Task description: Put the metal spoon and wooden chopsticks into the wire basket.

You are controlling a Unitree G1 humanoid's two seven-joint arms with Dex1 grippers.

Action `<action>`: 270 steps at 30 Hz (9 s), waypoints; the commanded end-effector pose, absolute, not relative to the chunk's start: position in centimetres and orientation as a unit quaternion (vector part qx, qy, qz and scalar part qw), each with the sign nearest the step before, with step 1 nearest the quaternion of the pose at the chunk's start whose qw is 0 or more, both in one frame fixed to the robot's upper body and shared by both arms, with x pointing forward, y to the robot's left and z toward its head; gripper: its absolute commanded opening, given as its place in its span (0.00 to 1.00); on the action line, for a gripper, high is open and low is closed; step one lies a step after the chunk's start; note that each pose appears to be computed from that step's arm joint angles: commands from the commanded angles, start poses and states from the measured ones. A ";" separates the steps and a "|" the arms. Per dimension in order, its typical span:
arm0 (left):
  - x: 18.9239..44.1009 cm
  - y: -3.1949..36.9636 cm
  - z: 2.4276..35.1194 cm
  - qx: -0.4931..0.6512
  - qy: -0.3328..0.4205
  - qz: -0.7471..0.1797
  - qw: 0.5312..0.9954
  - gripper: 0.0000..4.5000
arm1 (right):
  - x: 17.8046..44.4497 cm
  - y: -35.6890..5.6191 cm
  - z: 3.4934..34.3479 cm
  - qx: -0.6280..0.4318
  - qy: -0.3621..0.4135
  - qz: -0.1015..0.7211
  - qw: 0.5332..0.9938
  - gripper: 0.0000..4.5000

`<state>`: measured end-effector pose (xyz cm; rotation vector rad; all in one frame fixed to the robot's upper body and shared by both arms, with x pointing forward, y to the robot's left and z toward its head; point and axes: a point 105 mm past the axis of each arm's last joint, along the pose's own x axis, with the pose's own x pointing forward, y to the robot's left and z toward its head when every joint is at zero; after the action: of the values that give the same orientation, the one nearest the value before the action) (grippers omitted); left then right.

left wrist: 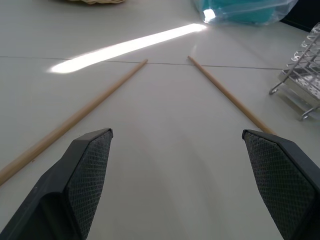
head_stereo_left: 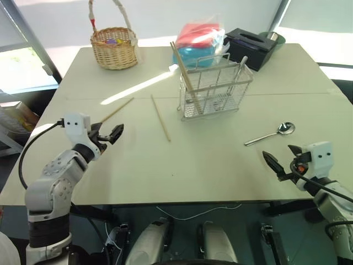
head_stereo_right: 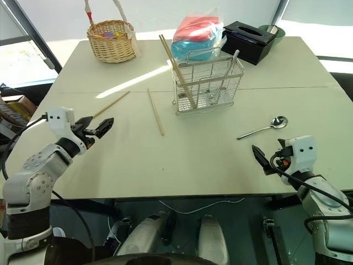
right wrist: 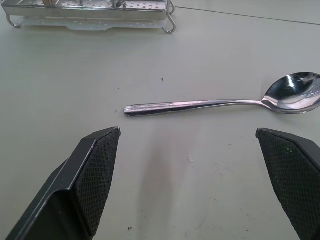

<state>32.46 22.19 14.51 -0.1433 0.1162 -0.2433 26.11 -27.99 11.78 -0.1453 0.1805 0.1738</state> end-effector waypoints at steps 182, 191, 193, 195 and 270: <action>32.3 7.3 26.2 0.008 -0.062 -0.557 0.828 0.98 | 36.5 -33.4 21.7 0.113 -0.017 -0.122 0.986 0.01; 33.3 8.1 27.3 0.012 -0.093 -0.530 0.843 0.98 | 37.4 -28.1 35.9 0.011 -0.221 -0.053 0.974 0.01; 33.6 8.5 27.7 0.012 -0.102 -0.519 0.849 0.98 | 38.2 -26.7 36.9 0.013 -0.239 -0.036 0.970 0.01; 33.9 9.0 28.1 0.013 -0.111 -0.507 0.855 0.98 | 39.2 -24.6 37.6 0.012 -0.252 -0.014 0.968 0.01; 40.3 30.7 17.9 0.115 0.127 -0.221 0.960 0.98 | 26.9 -17.3 19.1 -0.076 0.043 0.294 0.952 0.89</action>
<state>40.33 29.71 17.34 0.2007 0.2616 -0.4658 26.84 -16.95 17.98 -0.1402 0.1464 0.6275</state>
